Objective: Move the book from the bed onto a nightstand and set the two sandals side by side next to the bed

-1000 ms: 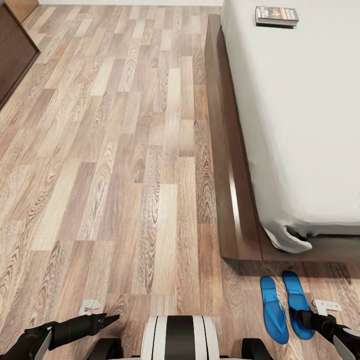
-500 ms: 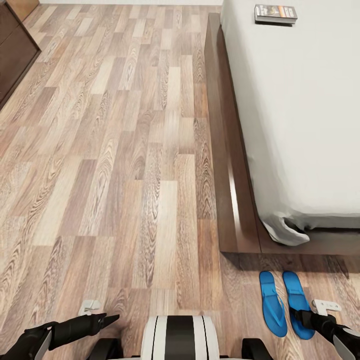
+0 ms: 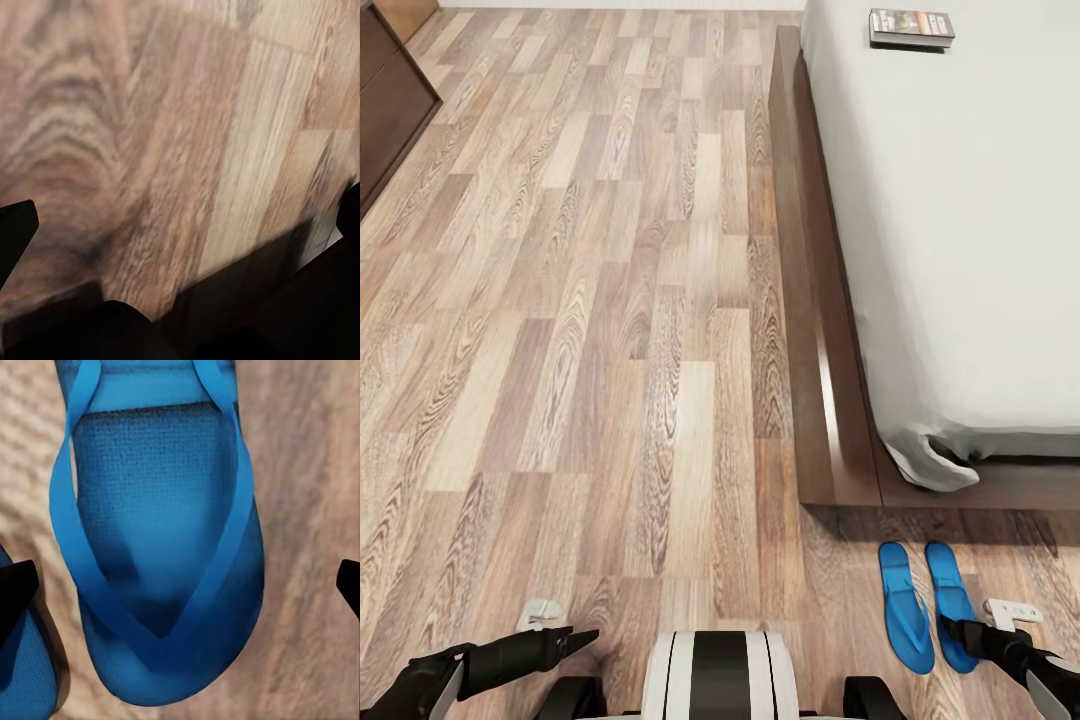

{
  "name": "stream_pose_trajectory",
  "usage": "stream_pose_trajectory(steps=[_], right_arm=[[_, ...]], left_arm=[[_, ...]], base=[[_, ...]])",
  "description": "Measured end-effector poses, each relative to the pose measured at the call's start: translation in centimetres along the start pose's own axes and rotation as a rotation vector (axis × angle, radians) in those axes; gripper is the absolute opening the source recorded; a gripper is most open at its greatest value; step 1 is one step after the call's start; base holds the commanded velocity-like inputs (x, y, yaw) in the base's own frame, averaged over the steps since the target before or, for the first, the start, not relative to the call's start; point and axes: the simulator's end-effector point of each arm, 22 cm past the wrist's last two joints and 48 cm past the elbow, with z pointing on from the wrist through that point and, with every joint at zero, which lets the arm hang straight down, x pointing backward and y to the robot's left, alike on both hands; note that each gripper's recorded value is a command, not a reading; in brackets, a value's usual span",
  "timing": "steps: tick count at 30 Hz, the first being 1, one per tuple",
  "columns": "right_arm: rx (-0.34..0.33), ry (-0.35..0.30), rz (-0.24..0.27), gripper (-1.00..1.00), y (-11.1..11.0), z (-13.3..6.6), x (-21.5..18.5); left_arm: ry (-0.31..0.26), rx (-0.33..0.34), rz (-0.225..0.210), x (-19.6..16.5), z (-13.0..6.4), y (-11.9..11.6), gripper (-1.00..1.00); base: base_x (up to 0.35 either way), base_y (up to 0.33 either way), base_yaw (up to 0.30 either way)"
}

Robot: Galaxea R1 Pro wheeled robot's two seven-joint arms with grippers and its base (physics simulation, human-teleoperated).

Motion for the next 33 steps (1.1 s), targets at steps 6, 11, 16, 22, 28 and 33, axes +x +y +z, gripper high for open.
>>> stream_pose_trajectory(steps=[6, 11, 16, 22, 28, 33], right_arm=[[0.000, 0.000, 0.000, 1.00, 0.0, 0.0, 0.0], [0.000, 0.000, 0.000, 1.00, 0.0, 0.0, 0.0], [-0.001, -0.008, 0.001, 1.00, 0.0, -0.2, -0.4], [-0.007, -0.032, 0.006, 1.00, 0.1, -0.7, -1.5], [-0.019, -0.069, 0.017, 1.00, 0.3, -1.4, -3.2], [-0.191, -0.143, -0.006, 1.00, 3.7, -2.6, -7.1]], left_arm=[[0.000, 0.000, 0.000, 0.0, 0.0, 0.0, 1.00], [0.000, 0.000, 0.000, 0.0, 0.0, 0.0, 1.00], [-0.005, 0.001, 0.006, -0.3, -0.1, -0.2, 1.00], [-0.022, 0.005, 0.022, -1.2, -0.6, -0.8, 1.00], [-0.042, 0.009, 0.037, -2.1, -1.1, -1.4, 1.00], [-0.059, 0.019, 0.047, -2.9, -1.5, -2.0, 1.00]], base=[[0.000, 0.000, 0.000], [0.000, 0.000, 0.000], [0.000, 0.000, 0.000], [0.000, 0.000, 0.000], [0.000, 0.000, 0.000], [0.000, 0.000, 0.000]])
